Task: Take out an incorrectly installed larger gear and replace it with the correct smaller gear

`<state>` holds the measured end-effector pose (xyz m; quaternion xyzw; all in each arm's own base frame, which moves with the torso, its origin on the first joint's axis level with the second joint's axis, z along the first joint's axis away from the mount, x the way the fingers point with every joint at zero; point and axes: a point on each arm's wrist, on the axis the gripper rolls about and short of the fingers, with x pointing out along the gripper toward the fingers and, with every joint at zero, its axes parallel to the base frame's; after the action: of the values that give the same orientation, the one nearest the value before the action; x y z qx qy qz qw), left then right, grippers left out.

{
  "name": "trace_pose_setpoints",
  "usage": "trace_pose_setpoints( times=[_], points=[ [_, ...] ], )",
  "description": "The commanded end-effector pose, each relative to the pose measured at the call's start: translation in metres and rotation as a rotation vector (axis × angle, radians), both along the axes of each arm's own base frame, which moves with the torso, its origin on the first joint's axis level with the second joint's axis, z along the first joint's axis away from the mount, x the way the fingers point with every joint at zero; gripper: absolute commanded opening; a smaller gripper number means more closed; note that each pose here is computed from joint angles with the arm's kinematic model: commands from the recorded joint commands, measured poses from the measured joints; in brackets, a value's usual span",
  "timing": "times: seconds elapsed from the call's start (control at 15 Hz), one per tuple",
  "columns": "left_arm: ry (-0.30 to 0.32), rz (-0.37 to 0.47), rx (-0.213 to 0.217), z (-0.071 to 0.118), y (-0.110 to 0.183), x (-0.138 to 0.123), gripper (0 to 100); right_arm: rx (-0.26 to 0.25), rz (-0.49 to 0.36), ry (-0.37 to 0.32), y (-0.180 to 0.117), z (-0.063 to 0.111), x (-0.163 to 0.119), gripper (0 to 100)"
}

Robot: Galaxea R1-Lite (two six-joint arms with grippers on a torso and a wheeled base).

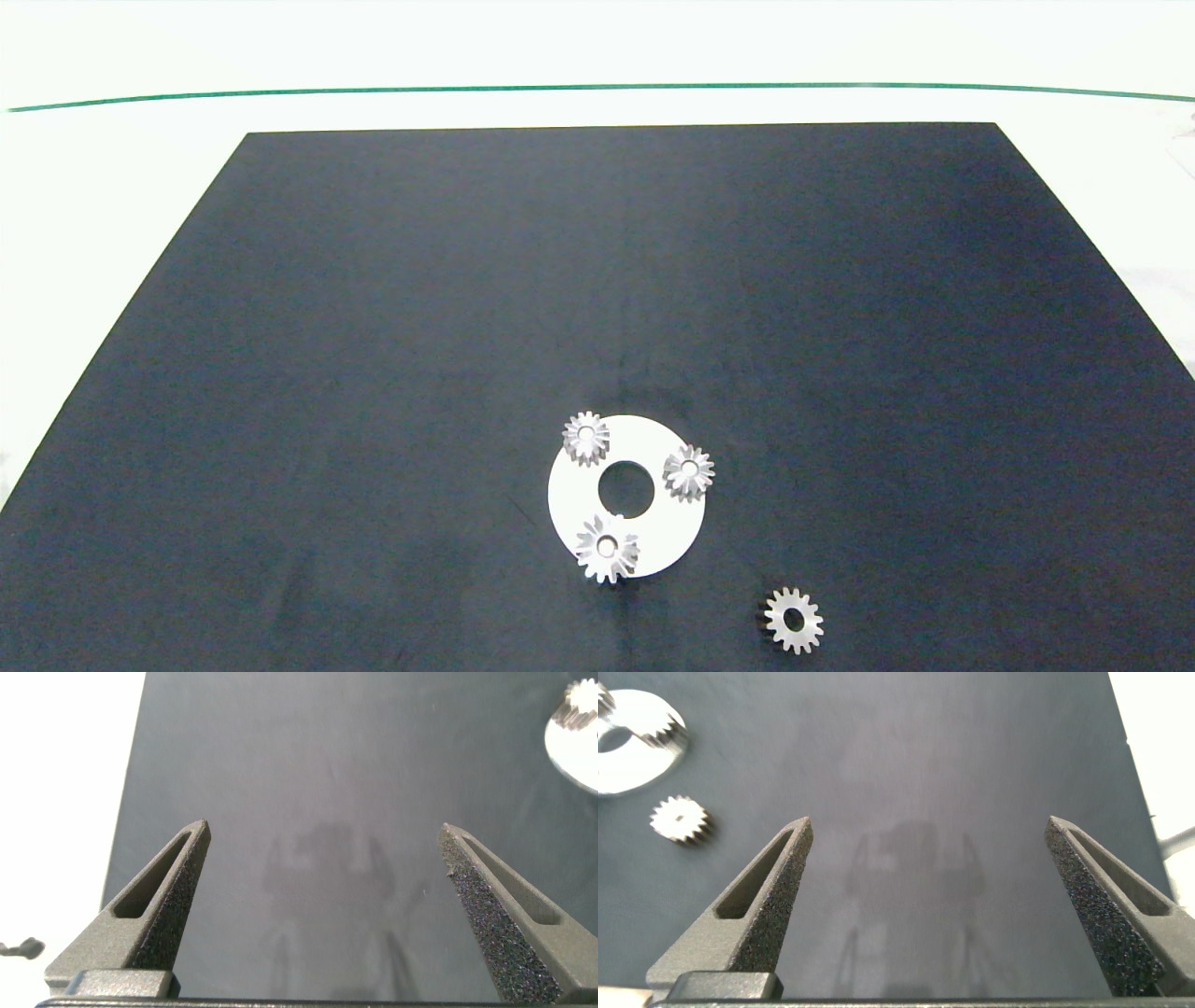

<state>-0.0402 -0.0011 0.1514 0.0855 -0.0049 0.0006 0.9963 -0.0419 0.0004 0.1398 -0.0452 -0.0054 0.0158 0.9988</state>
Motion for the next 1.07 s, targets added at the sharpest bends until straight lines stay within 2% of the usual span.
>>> trace_pose_setpoints(
  times=[0.07, 0.13, 0.2, 0.33, 0.47, 0.53, 0.6, 0.67, 0.87, 1.0, 1.07],
  points=[
    [0.159, -0.003, 0.124, 0.077, 0.001, 0.04, 100, -0.014, 0.07, 0.083, 0.001, 0.096, 0.022, 100],
    [0.199, -0.016, 0.168, 0.087, 0.001, 0.056, 100, -0.029, 0.079, 0.082, 0.002, 0.125, 0.037, 100],
    [0.228, -0.042, 0.187, 0.092, 0.001, 0.067, 100, -0.043, 0.083, 0.084, 0.002, 0.145, 0.051, 100],
    [0.305, -0.218, 0.216, 0.103, -0.01, 0.1, 100, -0.054, 0.121, 0.081, 0.003, 0.173, 0.07, 100],
    [0.396, -0.335, 0.19, 0.116, -0.027, 0.13, 100, -0.058, 0.194, 0.145, 0.006, 0.177, 0.073, 100],
    [0.436, -0.432, 0.167, 0.121, -0.043, 0.143, 100, -0.065, 0.243, 0.165, 0.007, 0.176, 0.074, 100],
    [0.486, -0.5, 0.118, 0.124, -0.06, 0.153, 100, -0.069, 0.274, 0.167, 0.009, 0.178, 0.077, 100],
    [0.543, -0.544, 0.087, 0.124, -0.079, 0.164, 100, -0.069, 0.277, 0.164, 0.01, 0.18, 0.079, 100],
    [0.651, -0.516, 0.178, 0.104, -0.116, 0.184, 100, -0.065, 0.278, 0.143, 0.009, 0.183, 0.078, 100],
    [0.704, -0.55, 0.195, 0.095, -0.129, 0.184, 100, -0.065, 0.279, 0.141, 0.009, 0.183, 0.077, 100],
    [0.723, -0.558, 0.186, 0.092, -0.135, 0.183, 100, -0.065, 0.279, 0.141, 0.01, 0.183, 0.078, 100]
  ],
)
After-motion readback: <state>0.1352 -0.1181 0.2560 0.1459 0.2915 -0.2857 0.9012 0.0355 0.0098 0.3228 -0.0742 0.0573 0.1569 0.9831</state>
